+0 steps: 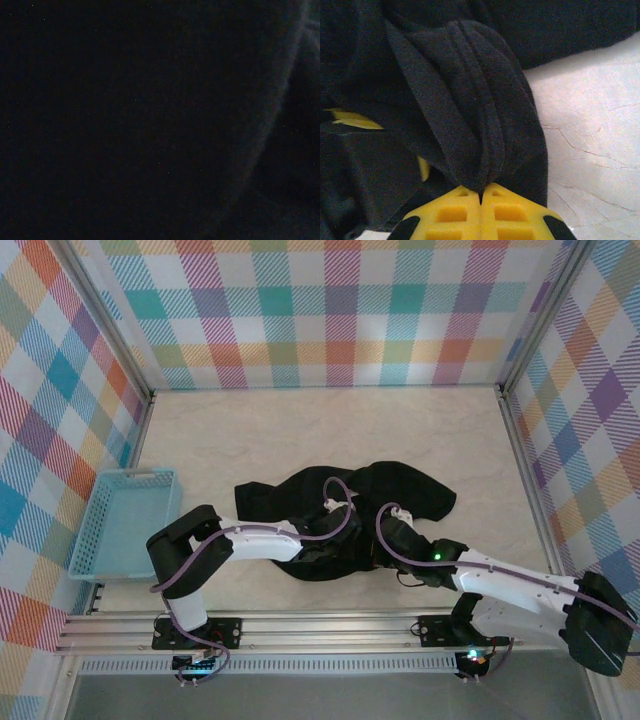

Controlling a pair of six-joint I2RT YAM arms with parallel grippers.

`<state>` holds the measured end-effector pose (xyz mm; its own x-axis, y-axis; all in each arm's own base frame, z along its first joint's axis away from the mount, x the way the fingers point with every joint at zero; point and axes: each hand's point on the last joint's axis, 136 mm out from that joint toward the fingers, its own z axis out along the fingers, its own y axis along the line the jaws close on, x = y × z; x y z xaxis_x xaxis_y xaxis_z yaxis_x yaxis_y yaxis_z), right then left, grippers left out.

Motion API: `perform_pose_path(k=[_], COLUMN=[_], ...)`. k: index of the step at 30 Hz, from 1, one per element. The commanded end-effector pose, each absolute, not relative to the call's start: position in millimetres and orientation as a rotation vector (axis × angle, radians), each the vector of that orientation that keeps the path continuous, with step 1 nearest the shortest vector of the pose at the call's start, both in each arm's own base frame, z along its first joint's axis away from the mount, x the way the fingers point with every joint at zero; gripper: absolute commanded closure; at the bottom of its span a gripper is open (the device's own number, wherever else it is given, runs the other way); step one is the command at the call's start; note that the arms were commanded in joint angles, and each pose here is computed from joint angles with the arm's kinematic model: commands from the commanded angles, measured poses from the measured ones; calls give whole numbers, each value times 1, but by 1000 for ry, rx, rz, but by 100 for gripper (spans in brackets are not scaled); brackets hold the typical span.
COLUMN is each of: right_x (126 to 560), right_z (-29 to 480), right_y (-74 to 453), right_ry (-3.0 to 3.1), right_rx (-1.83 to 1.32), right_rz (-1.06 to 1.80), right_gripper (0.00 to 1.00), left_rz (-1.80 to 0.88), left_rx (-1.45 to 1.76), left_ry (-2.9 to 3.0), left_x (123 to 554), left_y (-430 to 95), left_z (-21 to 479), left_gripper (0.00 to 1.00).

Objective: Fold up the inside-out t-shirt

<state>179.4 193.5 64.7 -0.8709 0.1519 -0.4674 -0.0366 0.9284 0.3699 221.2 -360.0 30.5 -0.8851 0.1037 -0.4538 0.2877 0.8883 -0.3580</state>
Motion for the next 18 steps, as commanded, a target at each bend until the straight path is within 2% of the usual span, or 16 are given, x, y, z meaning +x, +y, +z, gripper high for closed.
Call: perform_pose_path(k=[1, 7, 12, 18], right_x=[180, 181, 184, 189], right_z=[57, 58, 63, 72], right_y=[188, 191, 192, 201], right_ry=[2608, 2608, 2603, 2586], right_rx=[145, 119, 79, 37], right_rz=[446, 439, 413, 435], right_gripper=[100, 100, 100, 99], left_rz=[-552, -523, -623, -617], left_rx=[306, 344, 333, 321], left_ry=[2595, 2535, 2471, 2443], left_x=[221, 214, 204, 201], left_y=[-360, -358, -357, -346], left_z=[43, 65, 88, 103], left_gripper=[85, 99, 99, 100])
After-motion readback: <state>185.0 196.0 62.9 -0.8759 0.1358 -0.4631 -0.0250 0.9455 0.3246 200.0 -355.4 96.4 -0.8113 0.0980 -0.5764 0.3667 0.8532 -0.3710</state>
